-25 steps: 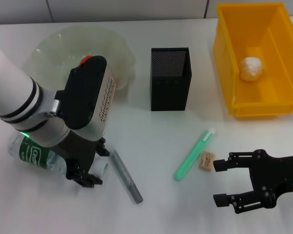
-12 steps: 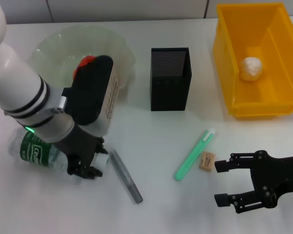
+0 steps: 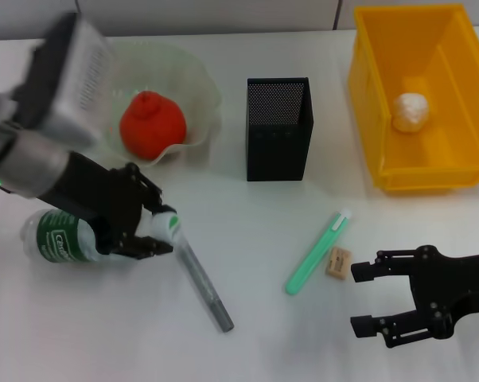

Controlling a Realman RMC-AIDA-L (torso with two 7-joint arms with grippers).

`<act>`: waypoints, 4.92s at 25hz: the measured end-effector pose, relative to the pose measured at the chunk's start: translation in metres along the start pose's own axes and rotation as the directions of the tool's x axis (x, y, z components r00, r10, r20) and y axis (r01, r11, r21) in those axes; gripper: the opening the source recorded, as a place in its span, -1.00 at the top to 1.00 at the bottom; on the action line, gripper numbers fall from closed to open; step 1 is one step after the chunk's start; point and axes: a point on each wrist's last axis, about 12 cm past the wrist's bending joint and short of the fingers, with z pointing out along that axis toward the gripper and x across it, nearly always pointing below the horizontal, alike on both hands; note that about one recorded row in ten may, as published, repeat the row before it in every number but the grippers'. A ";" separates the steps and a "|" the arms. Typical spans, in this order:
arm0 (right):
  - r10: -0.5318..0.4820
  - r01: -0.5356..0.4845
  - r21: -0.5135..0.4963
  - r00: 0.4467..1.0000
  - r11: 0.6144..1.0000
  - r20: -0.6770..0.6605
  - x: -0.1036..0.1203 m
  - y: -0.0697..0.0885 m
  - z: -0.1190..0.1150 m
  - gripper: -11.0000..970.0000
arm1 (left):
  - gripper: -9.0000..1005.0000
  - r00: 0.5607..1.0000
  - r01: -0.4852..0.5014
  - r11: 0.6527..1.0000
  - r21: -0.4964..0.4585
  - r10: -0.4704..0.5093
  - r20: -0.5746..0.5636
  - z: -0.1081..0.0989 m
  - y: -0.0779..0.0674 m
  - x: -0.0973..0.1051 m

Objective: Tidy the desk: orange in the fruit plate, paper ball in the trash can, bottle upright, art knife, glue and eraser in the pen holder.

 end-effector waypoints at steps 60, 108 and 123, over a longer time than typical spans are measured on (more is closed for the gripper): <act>0.009 -0.009 -0.014 1.000 1.000 -0.004 -0.009 -0.004 0.003 -0.72 | -0.36 0.702 0.484 0.833 -0.267 -0.188 0.687 -0.051 -0.037 0.110; 0.518 -0.174 0.654 0.767 0.737 -0.380 -0.139 -0.019 0.074 -0.72 | -0.62 0.596 0.352 0.926 -0.135 -0.111 0.796 0.026 -0.106 0.105; 0.563 -0.272 0.624 0.758 0.732 -0.330 -0.134 -0.034 0.086 -0.53 | -0.62 0.593 0.346 0.930 -0.126 -0.113 0.797 0.026 -0.106 0.104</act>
